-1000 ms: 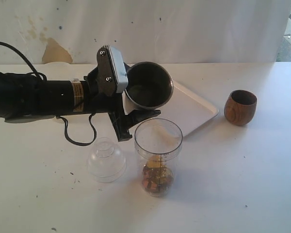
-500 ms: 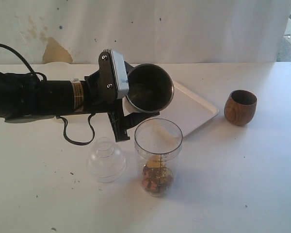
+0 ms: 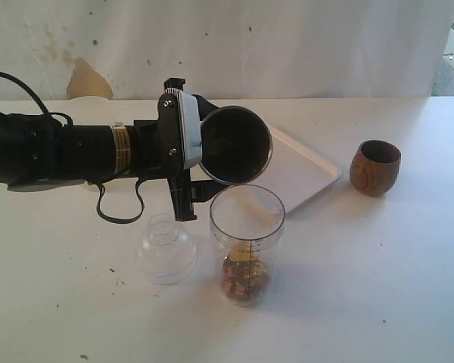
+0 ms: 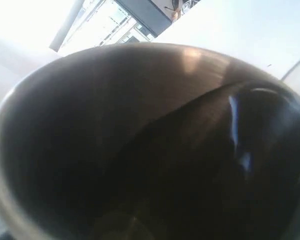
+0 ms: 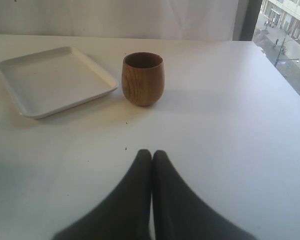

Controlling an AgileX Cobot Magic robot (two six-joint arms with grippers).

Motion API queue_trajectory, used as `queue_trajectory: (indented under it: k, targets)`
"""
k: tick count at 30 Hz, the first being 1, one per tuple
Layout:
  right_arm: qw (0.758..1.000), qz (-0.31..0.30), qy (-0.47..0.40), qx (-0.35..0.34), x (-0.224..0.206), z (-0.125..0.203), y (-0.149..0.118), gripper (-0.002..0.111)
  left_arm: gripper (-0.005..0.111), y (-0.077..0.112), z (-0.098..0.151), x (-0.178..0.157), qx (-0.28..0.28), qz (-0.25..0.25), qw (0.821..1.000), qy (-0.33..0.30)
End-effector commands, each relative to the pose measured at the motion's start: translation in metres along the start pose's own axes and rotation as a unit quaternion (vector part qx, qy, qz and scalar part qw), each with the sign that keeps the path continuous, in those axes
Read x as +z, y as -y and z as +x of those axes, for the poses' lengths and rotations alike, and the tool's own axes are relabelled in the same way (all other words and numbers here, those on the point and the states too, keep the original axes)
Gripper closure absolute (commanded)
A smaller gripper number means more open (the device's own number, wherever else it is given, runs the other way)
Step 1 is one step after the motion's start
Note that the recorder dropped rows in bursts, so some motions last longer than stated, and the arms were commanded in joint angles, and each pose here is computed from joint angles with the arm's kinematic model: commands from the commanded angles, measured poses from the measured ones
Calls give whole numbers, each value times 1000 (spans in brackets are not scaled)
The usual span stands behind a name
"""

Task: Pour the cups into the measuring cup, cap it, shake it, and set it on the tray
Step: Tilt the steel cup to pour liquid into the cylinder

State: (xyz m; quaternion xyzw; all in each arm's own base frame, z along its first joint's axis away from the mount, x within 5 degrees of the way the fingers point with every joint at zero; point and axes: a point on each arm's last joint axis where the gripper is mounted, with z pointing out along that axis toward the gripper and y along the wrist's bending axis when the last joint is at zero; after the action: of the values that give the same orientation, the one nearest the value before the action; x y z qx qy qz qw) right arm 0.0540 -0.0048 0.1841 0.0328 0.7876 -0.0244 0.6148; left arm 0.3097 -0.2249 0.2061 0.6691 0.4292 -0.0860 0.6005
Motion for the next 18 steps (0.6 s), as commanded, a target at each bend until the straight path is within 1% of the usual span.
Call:
queue_trajectory:
  k: [1,8,18]
  targets:
    - [1000,-2,6,0,0,0,0,108,107,-9,-10,0,22,-22,999,31]
    - [1000,-2,6,0,0,0,0,108,107,-9,-10,0,66,-24,997,31]
    - [1000,-2,6,0,0,0,0,108,107,-9,-10,0,80,-24,996,31]
